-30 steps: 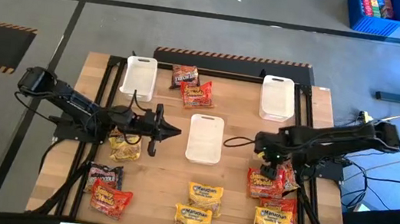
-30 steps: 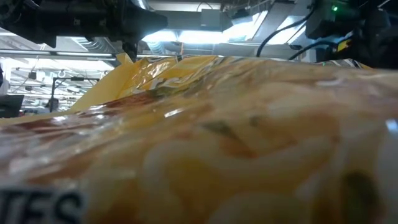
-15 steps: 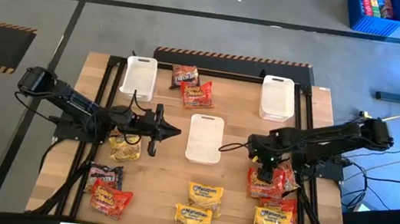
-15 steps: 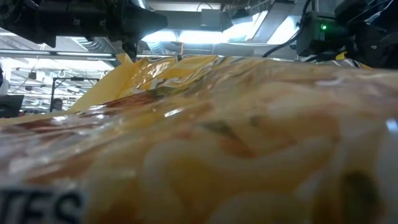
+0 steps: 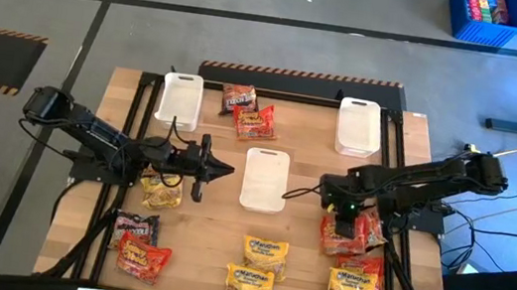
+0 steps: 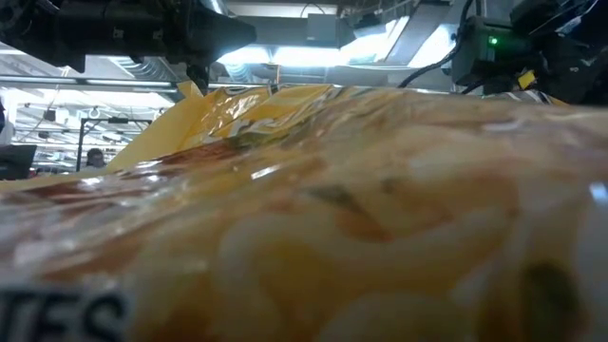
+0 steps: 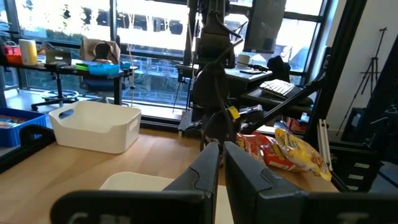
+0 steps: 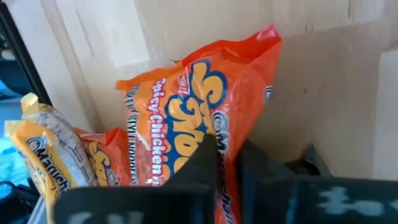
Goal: Sort Maruchan noodles
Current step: Put the orange noodle pack into the white right bin
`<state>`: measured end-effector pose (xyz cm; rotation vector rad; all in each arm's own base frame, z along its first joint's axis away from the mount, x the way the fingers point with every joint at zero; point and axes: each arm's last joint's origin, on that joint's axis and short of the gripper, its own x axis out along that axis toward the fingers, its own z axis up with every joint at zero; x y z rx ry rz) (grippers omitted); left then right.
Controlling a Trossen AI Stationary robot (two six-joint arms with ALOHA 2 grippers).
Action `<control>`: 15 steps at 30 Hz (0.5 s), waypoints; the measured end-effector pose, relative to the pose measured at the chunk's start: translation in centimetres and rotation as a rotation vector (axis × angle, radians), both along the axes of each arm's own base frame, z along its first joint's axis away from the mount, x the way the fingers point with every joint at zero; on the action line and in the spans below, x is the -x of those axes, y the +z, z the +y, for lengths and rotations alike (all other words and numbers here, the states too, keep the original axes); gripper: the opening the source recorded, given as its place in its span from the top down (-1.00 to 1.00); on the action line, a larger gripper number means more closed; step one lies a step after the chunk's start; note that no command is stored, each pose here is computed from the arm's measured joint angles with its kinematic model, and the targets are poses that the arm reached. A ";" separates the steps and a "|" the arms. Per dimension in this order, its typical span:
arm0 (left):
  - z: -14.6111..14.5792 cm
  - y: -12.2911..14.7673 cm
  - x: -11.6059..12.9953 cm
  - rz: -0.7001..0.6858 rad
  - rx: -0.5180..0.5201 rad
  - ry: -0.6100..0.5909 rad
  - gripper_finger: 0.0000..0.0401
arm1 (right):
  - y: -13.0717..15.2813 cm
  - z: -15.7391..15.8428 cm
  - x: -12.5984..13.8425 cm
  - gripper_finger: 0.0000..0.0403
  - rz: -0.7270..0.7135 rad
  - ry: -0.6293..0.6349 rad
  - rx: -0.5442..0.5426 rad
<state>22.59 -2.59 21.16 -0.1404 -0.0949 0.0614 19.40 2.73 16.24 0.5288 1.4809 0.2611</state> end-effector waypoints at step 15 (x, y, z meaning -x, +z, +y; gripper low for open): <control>0.0 0.0 0.0 0.000 -0.004 0.001 0.90 | 6.2 -0.1 -2.7 1.00 -0.143 0.077 0.122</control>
